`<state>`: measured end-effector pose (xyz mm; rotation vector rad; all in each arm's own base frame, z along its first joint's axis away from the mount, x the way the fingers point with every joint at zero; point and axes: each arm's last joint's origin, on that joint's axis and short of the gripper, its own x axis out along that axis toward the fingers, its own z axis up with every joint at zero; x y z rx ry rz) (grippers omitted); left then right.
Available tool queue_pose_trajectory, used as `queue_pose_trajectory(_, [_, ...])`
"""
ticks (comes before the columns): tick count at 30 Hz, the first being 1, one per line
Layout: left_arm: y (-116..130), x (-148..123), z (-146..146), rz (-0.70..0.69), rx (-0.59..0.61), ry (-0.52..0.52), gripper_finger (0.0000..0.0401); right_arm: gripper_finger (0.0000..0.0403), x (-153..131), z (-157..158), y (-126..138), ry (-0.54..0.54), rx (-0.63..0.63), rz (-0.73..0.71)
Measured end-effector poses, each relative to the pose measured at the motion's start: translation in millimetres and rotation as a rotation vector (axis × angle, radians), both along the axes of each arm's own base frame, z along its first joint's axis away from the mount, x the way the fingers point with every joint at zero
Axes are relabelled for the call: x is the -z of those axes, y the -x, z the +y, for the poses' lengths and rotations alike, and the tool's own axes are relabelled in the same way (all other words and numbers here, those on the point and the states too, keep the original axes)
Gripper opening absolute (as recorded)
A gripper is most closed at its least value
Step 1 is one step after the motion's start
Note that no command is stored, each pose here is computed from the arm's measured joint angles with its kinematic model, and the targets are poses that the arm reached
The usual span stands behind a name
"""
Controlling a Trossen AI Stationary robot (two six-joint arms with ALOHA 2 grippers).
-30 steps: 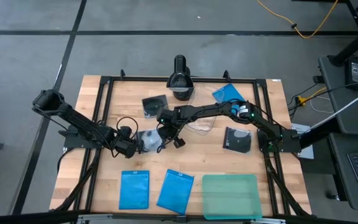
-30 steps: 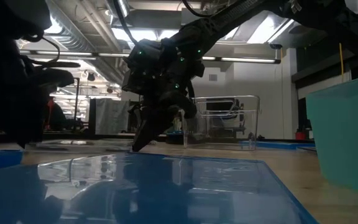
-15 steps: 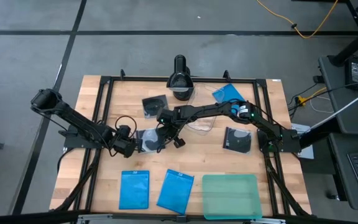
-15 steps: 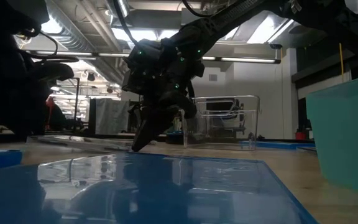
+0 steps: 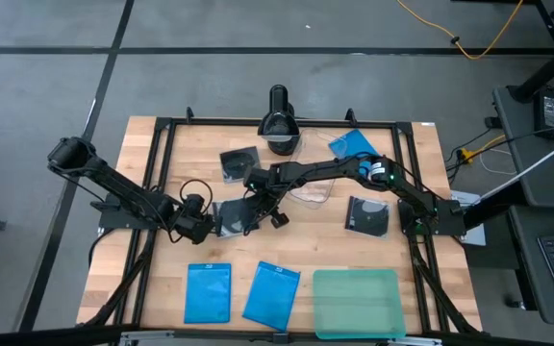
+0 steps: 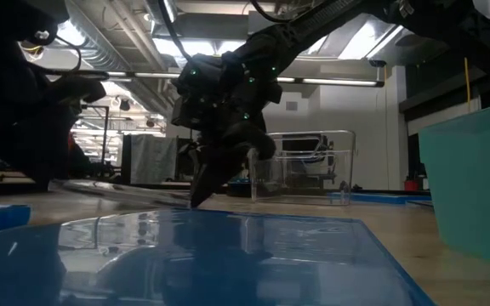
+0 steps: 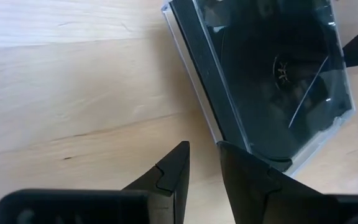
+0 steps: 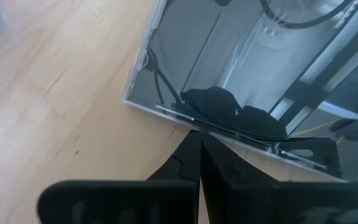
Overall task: Pick & place jewel cases by type
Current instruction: Put the bottom left black CD case into the transparent bin
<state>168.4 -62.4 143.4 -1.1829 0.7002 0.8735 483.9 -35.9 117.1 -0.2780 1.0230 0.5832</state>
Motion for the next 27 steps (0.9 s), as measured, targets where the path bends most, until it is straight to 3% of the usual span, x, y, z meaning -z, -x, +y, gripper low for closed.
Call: queue_pose_trajectory(27, [4.9,-22.0,6.6,-0.161,-0.050,-0.088,0.0088,0.0006,0.7,-0.1,1.3,0.004,-0.010,0.010])
